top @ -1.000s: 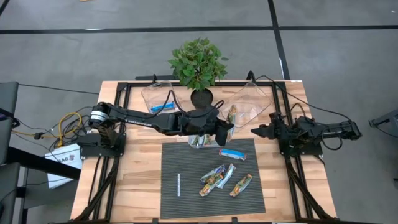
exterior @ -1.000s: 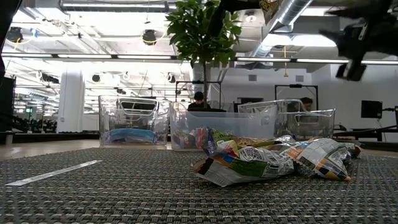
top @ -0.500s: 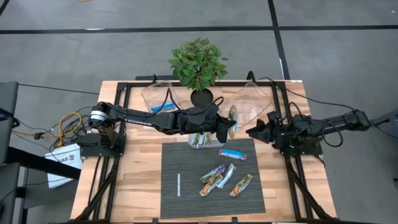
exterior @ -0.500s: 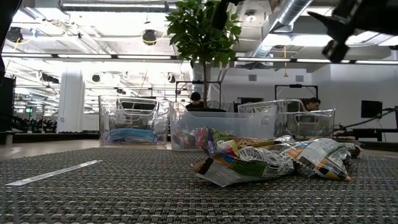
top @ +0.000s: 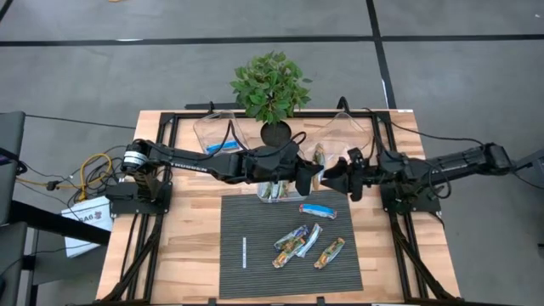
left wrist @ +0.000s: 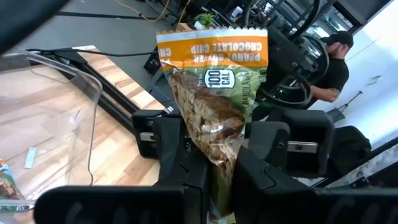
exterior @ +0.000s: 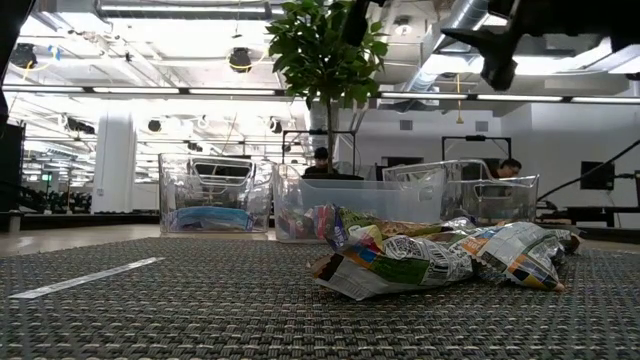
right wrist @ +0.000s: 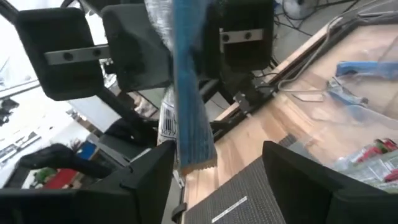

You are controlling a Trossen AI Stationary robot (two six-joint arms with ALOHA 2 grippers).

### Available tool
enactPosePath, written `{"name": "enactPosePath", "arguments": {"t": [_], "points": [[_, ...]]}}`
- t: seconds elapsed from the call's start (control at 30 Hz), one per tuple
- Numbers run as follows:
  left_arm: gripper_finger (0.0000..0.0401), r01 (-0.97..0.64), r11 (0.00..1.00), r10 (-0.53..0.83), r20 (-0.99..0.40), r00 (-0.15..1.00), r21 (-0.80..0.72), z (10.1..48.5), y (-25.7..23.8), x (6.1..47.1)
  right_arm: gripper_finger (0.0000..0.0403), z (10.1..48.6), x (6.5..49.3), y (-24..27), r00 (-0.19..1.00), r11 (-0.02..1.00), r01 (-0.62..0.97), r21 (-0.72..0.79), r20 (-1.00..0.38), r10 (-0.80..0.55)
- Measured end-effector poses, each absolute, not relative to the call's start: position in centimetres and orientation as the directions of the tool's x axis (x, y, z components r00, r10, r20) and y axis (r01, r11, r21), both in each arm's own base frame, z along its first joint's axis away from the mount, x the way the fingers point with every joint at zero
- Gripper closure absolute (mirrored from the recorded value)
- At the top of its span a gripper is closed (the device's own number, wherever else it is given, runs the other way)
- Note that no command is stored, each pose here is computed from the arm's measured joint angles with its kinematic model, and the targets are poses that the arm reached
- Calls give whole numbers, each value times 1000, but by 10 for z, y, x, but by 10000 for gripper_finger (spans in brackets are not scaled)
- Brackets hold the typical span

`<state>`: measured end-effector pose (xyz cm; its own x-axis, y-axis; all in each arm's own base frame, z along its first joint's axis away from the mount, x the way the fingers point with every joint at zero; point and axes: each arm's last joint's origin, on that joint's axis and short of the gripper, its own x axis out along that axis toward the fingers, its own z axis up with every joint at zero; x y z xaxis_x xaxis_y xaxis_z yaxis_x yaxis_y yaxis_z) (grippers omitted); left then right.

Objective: Pick and place Granola Bars by type
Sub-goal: Put the yellow granola bar into the right transparent bin

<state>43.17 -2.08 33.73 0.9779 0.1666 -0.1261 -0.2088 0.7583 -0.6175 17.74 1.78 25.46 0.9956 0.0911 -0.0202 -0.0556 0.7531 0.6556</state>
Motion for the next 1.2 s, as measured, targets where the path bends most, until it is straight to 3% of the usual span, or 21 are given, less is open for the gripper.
{"name": "enactPosePath", "arguments": {"t": [0.23, 0.67, 1.2], "points": [[365, -208, 781, 165, -126, 978, -589, 337, -21, 432, 164, 270, 191, 21, 988, 789, -117, 603, -13, 157], [365, -225, 791, 173, -145, 974, -569, 336, -21, 431, 172, 279, 196, 22, 988, 788, -133, 601, 21, 151], [365, -182, 790, 157, -94, 983, -585, 341, -21, 432, 307, 270, 213, 19, 991, 770, -117, 627, 18, 136]]}}
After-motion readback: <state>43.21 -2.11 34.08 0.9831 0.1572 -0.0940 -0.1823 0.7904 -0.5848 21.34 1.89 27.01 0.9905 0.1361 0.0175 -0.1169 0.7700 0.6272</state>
